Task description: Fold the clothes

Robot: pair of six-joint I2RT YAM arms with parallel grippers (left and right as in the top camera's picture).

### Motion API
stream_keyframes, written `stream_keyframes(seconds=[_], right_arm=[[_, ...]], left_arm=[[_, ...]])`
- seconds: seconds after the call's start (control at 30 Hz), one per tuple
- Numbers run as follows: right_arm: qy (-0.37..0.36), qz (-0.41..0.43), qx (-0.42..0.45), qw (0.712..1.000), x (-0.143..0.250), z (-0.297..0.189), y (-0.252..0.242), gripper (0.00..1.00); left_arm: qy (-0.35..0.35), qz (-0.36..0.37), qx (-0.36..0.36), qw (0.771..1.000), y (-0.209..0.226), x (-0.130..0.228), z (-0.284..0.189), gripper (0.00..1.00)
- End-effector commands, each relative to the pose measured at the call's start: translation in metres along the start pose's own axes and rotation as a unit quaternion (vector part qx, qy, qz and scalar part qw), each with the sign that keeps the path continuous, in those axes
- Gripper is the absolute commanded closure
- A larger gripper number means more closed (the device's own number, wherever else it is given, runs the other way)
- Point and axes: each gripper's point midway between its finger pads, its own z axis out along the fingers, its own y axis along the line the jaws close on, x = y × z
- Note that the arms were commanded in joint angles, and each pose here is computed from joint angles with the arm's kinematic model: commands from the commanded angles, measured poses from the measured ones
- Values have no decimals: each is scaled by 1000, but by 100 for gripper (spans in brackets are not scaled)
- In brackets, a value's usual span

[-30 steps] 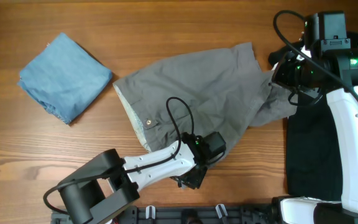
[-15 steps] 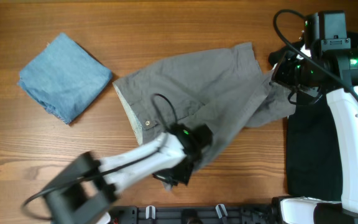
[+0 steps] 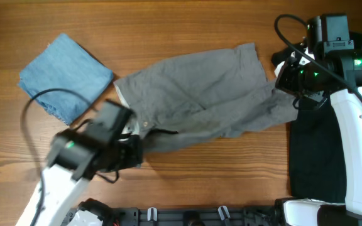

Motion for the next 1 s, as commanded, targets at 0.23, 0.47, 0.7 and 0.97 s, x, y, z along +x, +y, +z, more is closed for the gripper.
stream_keyframes(seconds=[0.23,0.47,0.7,0.97], right_arm=[[-77,-2,-23,997,11,-57,-12,96],[-146,39,-64,986,11,-94,-13,96],[-100,46,-48,993,-13,-50,2,96],[-13,31,-27,999,-44,47,27,96]], left_arm=[[-152,-64,3,986,23,-28,-76,96],[-211,-61,-36,975,34,-46,-101,96],[-212,-52,-83,972,31,-92,-79,96],[-115,-47,-150,981,31,-139,5,96]])
